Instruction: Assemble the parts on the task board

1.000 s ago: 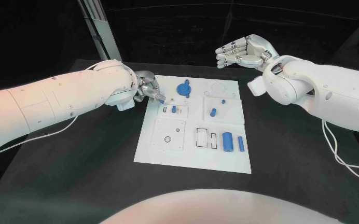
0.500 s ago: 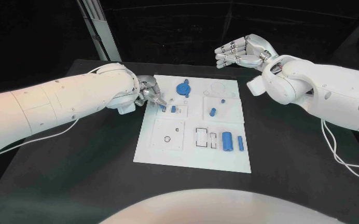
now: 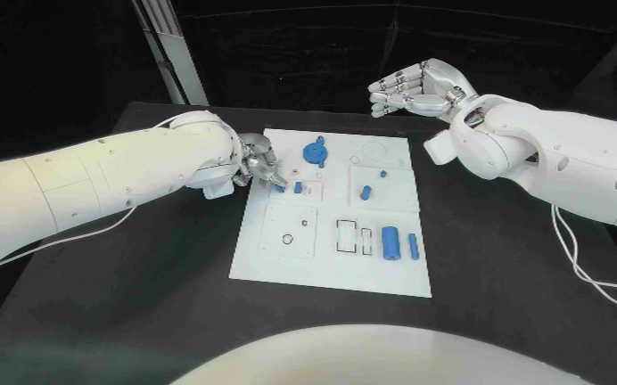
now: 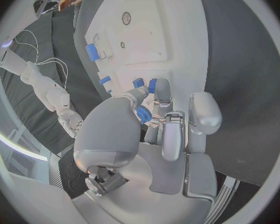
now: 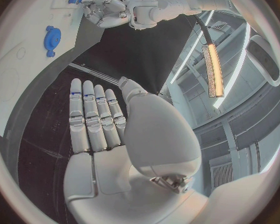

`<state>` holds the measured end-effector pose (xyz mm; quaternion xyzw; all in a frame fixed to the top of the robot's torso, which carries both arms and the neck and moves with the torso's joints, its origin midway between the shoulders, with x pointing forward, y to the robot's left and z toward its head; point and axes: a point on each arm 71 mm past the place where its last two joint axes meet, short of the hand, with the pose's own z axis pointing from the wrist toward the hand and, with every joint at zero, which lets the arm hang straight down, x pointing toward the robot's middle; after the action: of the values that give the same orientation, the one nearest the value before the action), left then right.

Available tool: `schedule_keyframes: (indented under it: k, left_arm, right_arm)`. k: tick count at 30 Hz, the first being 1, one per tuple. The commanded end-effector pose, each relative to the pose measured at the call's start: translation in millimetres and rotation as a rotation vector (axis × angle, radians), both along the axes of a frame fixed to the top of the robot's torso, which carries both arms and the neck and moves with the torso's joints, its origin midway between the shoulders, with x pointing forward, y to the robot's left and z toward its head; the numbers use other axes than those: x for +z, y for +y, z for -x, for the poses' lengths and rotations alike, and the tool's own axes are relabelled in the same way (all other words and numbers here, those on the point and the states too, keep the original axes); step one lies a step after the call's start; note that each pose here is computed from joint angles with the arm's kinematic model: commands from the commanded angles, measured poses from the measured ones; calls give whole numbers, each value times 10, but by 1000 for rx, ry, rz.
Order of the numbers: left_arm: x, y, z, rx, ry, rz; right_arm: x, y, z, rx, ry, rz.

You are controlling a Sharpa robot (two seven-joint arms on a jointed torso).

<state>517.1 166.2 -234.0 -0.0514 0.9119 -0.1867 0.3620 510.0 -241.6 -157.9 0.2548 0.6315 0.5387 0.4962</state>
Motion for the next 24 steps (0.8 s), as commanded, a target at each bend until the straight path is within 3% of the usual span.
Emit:
schedule_keyframes:
  k: [1,24]
  left_arm:
    - [-19,-8,15,-9,25,-17]
    - [-28,2,13,7,11,-15]
  right_arm:
    - [15,15,1,11,-4,-7]
    - [17,6,5,10,-5,-7]
